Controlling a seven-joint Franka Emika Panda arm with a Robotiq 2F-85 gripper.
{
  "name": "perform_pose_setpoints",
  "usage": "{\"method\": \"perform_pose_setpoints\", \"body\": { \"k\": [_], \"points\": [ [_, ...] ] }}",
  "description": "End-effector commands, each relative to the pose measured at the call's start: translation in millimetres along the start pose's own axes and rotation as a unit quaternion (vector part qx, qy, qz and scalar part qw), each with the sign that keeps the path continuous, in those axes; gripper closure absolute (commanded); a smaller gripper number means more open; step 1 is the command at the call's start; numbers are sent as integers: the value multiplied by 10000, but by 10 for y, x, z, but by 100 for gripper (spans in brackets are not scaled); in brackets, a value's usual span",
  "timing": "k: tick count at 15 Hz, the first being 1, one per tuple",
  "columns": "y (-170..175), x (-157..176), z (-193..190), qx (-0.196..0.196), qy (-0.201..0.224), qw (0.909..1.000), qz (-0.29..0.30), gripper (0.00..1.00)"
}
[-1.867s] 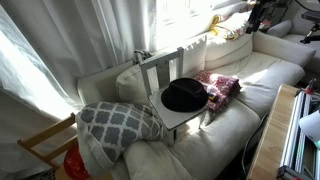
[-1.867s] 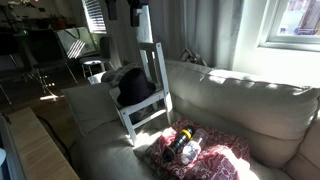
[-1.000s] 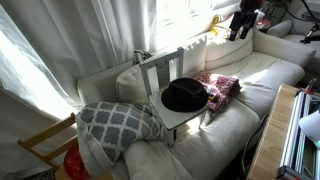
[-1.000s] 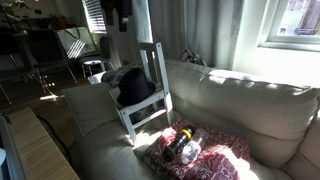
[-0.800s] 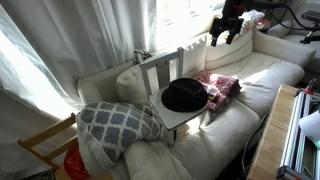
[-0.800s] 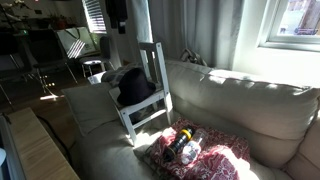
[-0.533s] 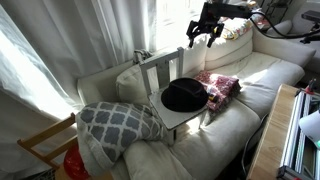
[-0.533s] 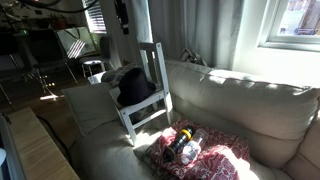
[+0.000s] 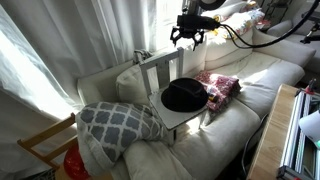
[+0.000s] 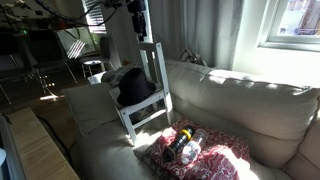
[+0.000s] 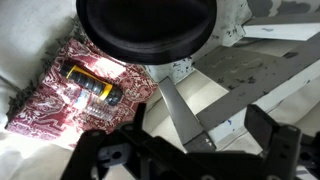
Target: Turn the chair ninety degrees anticlockwise, pick up the hat and hang it on the right corner of the chair backrest
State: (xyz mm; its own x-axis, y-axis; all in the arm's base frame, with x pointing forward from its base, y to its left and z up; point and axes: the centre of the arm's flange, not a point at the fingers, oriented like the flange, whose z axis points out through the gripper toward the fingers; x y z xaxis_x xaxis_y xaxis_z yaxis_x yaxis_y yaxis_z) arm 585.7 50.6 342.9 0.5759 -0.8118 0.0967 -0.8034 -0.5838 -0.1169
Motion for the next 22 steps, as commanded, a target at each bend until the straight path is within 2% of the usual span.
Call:
{"method": "perform_pose_setpoints", "body": {
  "k": [1,6,9,11,16,19,22],
  "points": [
    [-74,4,39,-47,7,9999,160,0],
    [-197,7,86,-85,9,9994,328,0],
    [-419,-30,189,123,23,9948,1010,0],
    [-591,-93,194,281,-41,9926,1179,0],
    [-902,-290,519,-10,5,9891,1473,0],
    [-1062,-363,745,80,-150,9832,1819,0],
    [-1252,-360,805,353,-161,9777,2064,0]
  ]
}}
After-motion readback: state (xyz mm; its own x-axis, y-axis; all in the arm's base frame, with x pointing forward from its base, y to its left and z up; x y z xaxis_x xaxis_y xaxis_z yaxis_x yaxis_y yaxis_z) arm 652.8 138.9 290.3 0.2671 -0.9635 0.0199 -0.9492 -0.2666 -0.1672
